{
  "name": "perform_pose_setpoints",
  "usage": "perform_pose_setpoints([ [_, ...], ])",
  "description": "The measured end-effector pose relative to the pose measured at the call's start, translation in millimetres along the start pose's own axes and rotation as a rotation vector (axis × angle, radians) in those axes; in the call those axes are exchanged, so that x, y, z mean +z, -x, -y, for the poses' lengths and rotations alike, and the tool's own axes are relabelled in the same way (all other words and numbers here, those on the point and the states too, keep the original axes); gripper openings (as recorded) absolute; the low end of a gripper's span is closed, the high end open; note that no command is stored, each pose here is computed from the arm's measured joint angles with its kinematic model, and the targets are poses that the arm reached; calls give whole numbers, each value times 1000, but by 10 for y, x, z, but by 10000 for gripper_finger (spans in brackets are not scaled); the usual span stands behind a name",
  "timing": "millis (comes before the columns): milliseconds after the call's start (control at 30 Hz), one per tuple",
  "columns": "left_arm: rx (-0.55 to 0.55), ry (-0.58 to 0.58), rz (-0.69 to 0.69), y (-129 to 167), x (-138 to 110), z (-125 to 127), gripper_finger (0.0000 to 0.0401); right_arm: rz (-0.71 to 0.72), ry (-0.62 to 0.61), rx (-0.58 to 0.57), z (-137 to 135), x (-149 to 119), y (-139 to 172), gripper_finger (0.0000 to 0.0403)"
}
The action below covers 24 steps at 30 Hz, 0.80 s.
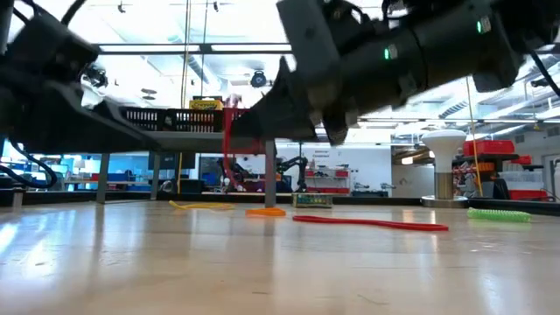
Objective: Pick & Place Office Desk Supplies
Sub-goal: Put the red rubber band into the right black bin
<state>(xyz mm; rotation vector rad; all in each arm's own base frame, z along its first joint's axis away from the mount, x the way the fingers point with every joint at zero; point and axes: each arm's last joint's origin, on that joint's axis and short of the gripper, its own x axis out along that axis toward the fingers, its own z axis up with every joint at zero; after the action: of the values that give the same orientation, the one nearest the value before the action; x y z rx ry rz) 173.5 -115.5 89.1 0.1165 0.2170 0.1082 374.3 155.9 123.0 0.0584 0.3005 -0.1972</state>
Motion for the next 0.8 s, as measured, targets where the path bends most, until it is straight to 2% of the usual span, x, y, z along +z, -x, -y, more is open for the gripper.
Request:
perform_pose_setpoints([
  [133, 31, 25, -28, 35, -75, -124, 114, 20, 27, -28, 106, 294, 73, 2],
  [400, 94, -15, -7, -16, -50, -267, 11, 8, 69, -188, 493, 971, 58, 1],
  [633, 187, 13, -21, -118, -48, -414, 16, -54, 81, -324, 1036, 1759, -156, 1],
  [800, 223, 5, -27, -153, -48, -478, 16, -32, 30, -396, 1647, 2250, -211, 0],
])
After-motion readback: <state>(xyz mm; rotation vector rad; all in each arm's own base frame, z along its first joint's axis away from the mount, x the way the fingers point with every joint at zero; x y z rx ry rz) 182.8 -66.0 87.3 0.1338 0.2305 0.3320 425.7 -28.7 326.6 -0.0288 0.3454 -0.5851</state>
